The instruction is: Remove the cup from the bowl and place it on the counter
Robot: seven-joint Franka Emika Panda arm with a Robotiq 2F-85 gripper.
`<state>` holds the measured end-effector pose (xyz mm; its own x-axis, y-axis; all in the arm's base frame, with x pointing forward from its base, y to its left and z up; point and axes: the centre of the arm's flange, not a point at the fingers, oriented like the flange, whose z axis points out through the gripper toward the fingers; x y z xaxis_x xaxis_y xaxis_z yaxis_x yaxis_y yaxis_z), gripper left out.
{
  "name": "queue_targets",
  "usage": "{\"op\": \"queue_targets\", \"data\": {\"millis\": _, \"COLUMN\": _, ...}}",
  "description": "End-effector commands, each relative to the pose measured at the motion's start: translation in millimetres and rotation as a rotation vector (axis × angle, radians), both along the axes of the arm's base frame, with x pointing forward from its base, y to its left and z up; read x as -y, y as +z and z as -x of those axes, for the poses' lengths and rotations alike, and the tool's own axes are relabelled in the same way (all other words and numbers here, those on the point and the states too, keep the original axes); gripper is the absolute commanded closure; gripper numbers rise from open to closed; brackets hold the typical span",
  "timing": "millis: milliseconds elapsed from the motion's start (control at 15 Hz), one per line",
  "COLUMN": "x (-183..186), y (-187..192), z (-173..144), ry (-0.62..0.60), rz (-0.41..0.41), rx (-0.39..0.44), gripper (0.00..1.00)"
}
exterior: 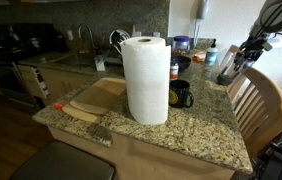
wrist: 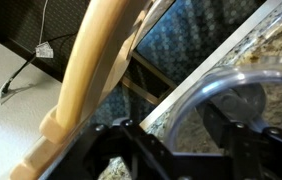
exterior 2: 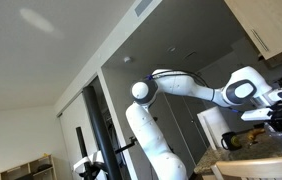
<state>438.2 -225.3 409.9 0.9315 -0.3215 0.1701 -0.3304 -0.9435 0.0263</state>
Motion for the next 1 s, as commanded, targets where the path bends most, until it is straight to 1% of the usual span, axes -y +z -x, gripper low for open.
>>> {"op": "queue_targets", "data": {"millis": 0, "x": -6.5, "y": -19.7, "z": 22.6, "ry": -0.022, "rz": -0.019, "rx": -0.014, "gripper": 0.02}}
{"op": "queue_targets", "data": {"millis": 67, "x": -6.6, "y": -18.0, "z": 23.8, "ry": -0.032, "rz": -0.019, "rx": -0.002, "gripper": 0.00}}
{"op": "queue_targets", "data": {"millis": 133, "x": -11.4, "y": -19.0, "z": 19.1, "ry": -0.043, "rz": 0.015, "rx": -0.003, "gripper": 0.38}}
{"op": "queue_targets", "data": {"millis": 200, "x": -13.9, "y": -16.8, "z": 20.2, "ry": -0.048, "rz": 0.015, "rx": -0.004, "gripper": 0.34}}
{"op": "queue_targets", "data": {"millis": 267, "x": -16.2, "y": -15.1, "z": 19.9, "ry": -0.056, "rz": 0.020, "rx": 0.005, "gripper": 0.36}}
{"op": "queue_targets", "data": {"millis": 400, "x": -22.1, "y": -7.0, "z": 18.0, "ry": -0.057, "rz": 0.004, "rx": 0.031, "gripper": 0.48}}
{"op": "queue_targets", "data": {"millis": 467, "x": -26.4, "y": -2.9, "z": 16.6, "ry": -0.053, "rz": 0.004, "rx": 0.047, "gripper": 0.58}}
{"op": "queue_targets", "data": {"millis": 533, "x": -31.7, "y": -0.4, "z": 14.4, "ry": -0.046, "rz": 0.004, "rx": 0.055, "gripper": 0.62}}
{"op": "queue_targets", "data": {"millis": 667, "x": -43.8, "y": 14.5, "z": 7.0, "ry": -0.028, "rz": 0.002, "rx": 0.087, "gripper": 0.79}}
{"op": "queue_targets", "data": {"millis": 733, "x": -54.0, "y": 26.5, "z": 2.4, "ry": -0.010, "rz": 0.003, "rx": 0.103, "gripper": 0.85}}
{"op": "queue_targets", "data": {"millis": 800, "x": -66.4, "y": 36.2, "z": -3.4, "ry": 0.010, "rz": 0.011, "rx": 0.115, "gripper": 0.93}}
{"op": "queue_targets", "data": {"millis": 933, "x": -96.6, "y": 54.4, "z": -15.5, "ry": 0.045, "rz": 0.028, "rx": 0.155, "gripper": 1.00}}
